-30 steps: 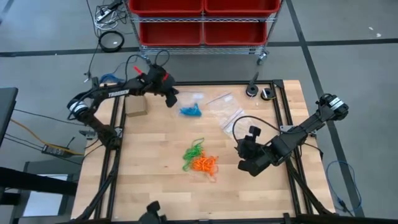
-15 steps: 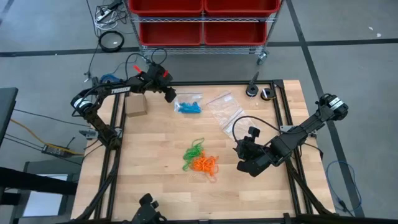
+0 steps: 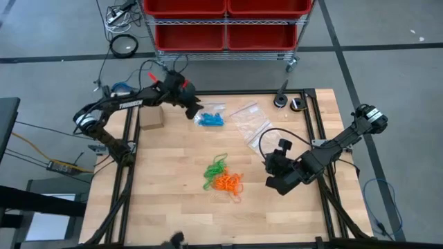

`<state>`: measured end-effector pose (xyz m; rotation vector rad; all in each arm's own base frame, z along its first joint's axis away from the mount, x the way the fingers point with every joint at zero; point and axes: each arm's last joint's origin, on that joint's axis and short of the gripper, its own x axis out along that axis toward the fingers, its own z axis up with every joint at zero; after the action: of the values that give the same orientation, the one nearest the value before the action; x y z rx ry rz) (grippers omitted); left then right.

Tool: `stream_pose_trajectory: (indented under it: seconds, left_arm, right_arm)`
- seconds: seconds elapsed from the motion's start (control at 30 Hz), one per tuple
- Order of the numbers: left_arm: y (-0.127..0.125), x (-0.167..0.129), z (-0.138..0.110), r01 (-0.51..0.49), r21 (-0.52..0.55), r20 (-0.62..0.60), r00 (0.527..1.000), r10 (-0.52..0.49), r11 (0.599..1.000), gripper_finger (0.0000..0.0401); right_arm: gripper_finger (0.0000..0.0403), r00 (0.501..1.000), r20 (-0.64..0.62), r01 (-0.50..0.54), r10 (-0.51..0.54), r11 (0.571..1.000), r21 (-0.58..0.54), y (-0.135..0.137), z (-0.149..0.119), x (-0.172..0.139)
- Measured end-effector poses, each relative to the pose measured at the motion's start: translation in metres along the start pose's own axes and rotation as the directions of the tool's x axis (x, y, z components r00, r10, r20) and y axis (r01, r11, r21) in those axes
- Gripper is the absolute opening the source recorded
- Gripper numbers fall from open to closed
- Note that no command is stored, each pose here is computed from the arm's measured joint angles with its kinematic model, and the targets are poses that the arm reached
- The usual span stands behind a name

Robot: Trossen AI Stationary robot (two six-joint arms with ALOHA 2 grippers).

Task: Sort rubber bands
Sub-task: Put the green rubber band into the bottom transparent zip bag

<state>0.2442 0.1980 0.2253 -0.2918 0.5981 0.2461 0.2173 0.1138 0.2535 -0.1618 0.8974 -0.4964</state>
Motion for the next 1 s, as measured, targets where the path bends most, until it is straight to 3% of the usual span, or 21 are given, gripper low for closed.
stream_pose_trajectory:
  seconds: [0.13, 0.23, 0.47, 0.6, 0.77, 0.87, 1.0]
  left_arm:
    - [-0.061, -0.003, 0.011, 0.141, 0.116, 0.039, 0.989, -0.146, 0.983, 0.0213]
    - [-0.111, -0.001, 0.008, 0.191, 0.195, 0.037, 0.979, -0.202, 0.962, 0.0213]
    - [-0.205, 0.005, -0.030, 0.256, 0.298, 0.118, 0.946, -0.301, 0.920, 0.0213]
    - [-0.226, 0.004, -0.058, 0.295, 0.296, 0.243, 0.897, -0.370, 0.909, 0.0213]
    - [-0.222, 0.011, -0.081, 0.313, 0.201, 0.361, 0.857, -0.368, 0.928, 0.0212]
    - [-0.220, 0.018, -0.091, 0.336, 0.153, 0.356, 0.859, -0.369, 0.929, 0.0212]
    - [-0.225, 0.027, -0.104, 0.354, 0.133, 0.303, 0.875, -0.378, 0.926, 0.0212]
  right_arm:
    - [0.0135, 0.993, -0.096, 0.076, -0.076, 0.997, 0.004, -0.015, -0.006, 0.015]
    - [0.0135, 0.986, -0.160, 0.046, -0.040, 0.998, 0.031, -0.022, -0.015, 0.035]
    - [0.0135, 0.991, -0.137, 0.000, 0.014, 0.995, 0.100, -0.044, -0.038, 0.070]
    - [0.0135, 0.989, -0.083, -0.109, 0.122, 0.983, 0.150, -0.068, -0.032, 0.075]
    - [0.0135, 0.959, 0.021, -0.285, 0.284, 0.956, 0.062, -0.109, -0.013, 0.076]
    - [0.0135, 0.930, 0.031, -0.367, 0.366, 0.923, 0.113, -0.145, 0.001, 0.083]
    - [0.0137, 0.898, -0.080, -0.415, 0.433, 0.893, 0.178, -0.182, 0.008, 0.106]
